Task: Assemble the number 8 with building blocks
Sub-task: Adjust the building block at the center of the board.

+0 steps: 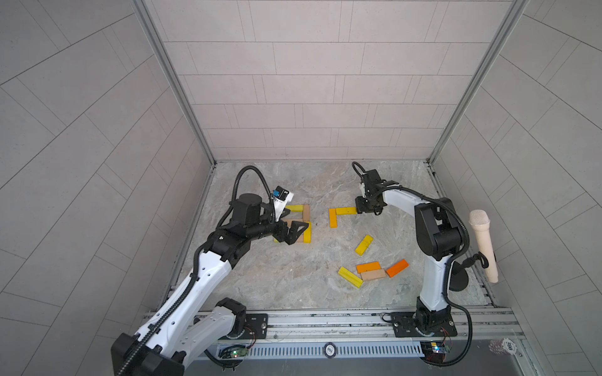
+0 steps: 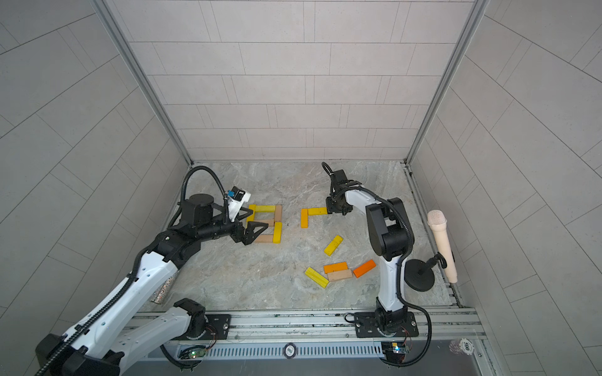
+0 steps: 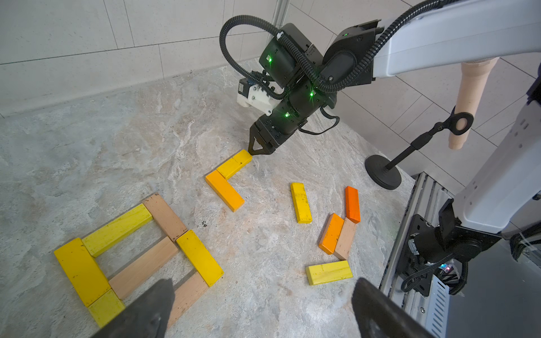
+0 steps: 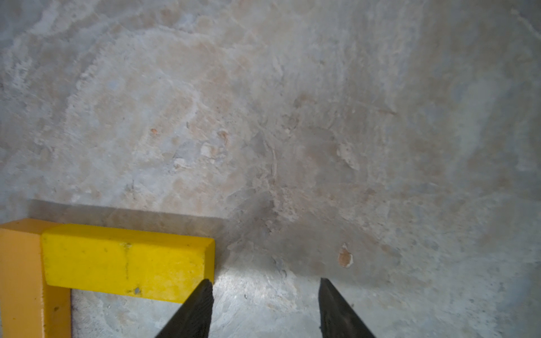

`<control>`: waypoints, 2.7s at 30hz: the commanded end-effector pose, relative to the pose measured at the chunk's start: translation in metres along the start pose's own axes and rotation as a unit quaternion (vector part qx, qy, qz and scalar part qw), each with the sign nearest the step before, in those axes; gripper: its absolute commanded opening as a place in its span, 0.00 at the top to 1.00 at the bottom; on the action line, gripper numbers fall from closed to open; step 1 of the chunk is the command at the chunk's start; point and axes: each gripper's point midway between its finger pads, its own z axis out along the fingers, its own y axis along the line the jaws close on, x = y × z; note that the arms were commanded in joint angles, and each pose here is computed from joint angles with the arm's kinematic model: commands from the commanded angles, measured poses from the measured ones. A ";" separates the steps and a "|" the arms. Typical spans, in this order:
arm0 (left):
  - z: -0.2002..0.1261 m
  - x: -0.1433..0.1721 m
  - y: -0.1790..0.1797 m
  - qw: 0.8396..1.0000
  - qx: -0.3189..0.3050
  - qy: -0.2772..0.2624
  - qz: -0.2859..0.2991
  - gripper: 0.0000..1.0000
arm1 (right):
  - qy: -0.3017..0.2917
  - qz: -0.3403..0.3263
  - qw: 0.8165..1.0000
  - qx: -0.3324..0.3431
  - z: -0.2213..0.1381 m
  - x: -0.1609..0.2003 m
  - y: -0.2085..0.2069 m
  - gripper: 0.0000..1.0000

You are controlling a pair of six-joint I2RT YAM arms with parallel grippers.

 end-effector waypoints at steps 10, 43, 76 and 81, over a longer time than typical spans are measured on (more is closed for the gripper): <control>0.000 -0.003 0.000 1.000 0.001 -0.008 0.007 0.00 | 0.007 -0.009 1.000 -0.001 -0.002 0.007 0.003 0.40; -0.006 -0.009 -0.007 1.000 0.009 -0.020 0.009 0.00 | -0.018 0.012 1.000 0.021 -0.089 0.170 0.018 0.33; 0.002 -0.012 -0.007 1.000 0.020 -0.020 0.005 0.00 | -0.081 0.007 0.996 -0.047 -0.128 0.217 0.018 0.00; 0.010 -0.027 -0.010 0.999 0.041 -0.021 0.003 0.00 | -0.061 -0.013 0.998 -0.027 -0.116 0.223 0.014 0.04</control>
